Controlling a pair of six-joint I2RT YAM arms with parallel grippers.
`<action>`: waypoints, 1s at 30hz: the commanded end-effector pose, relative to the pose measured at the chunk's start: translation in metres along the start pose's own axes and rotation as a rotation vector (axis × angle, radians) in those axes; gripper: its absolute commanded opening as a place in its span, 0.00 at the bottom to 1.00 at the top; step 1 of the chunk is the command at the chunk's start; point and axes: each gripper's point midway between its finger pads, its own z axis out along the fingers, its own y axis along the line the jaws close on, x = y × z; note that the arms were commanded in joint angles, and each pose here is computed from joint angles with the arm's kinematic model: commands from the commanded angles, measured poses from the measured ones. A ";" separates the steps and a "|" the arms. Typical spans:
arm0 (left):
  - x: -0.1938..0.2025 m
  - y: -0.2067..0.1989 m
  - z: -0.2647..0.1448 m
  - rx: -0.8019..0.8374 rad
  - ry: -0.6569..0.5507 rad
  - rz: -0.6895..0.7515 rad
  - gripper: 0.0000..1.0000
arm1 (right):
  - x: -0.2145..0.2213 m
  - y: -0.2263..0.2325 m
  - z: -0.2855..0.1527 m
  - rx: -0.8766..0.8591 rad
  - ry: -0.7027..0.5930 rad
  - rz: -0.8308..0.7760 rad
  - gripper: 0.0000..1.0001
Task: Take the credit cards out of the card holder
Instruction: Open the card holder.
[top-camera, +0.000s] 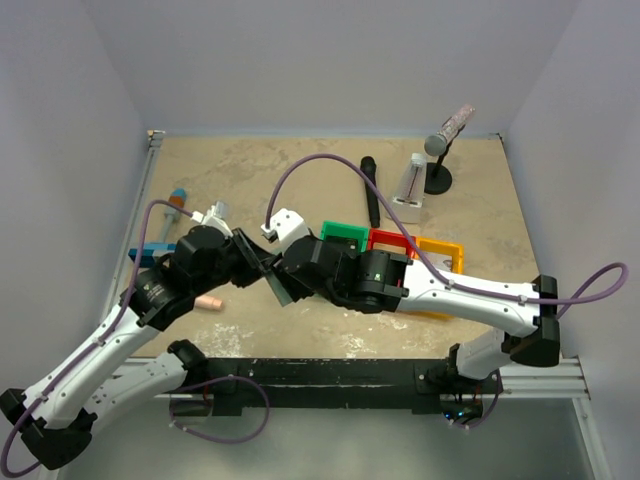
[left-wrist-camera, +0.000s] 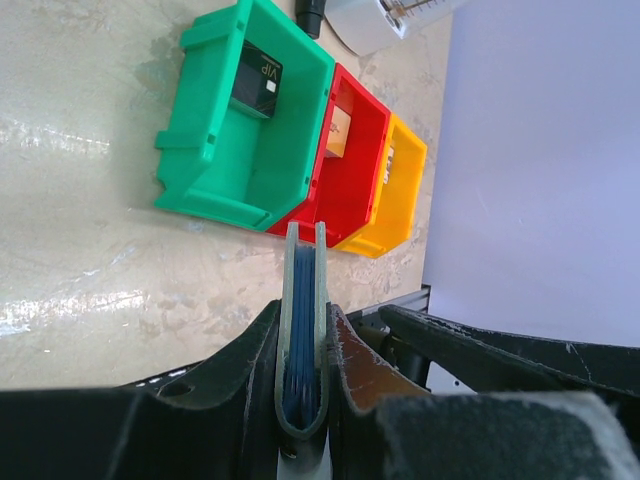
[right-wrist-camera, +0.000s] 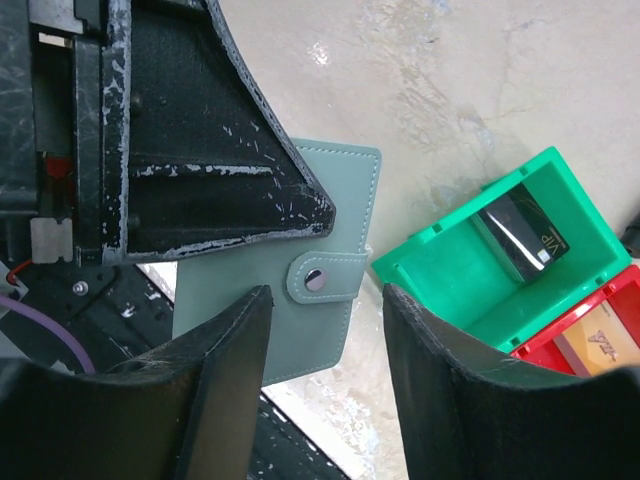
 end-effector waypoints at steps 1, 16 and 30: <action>-0.001 -0.034 -0.011 0.145 0.010 -0.036 0.00 | -0.009 -0.002 0.001 0.048 -0.005 0.011 0.51; 0.002 -0.044 -0.018 0.232 0.020 -0.038 0.00 | 0.011 -0.016 0.010 0.160 0.091 -0.026 0.37; 0.001 -0.047 -0.025 0.259 0.010 -0.032 0.00 | 0.027 -0.015 0.013 0.167 0.148 -0.036 0.12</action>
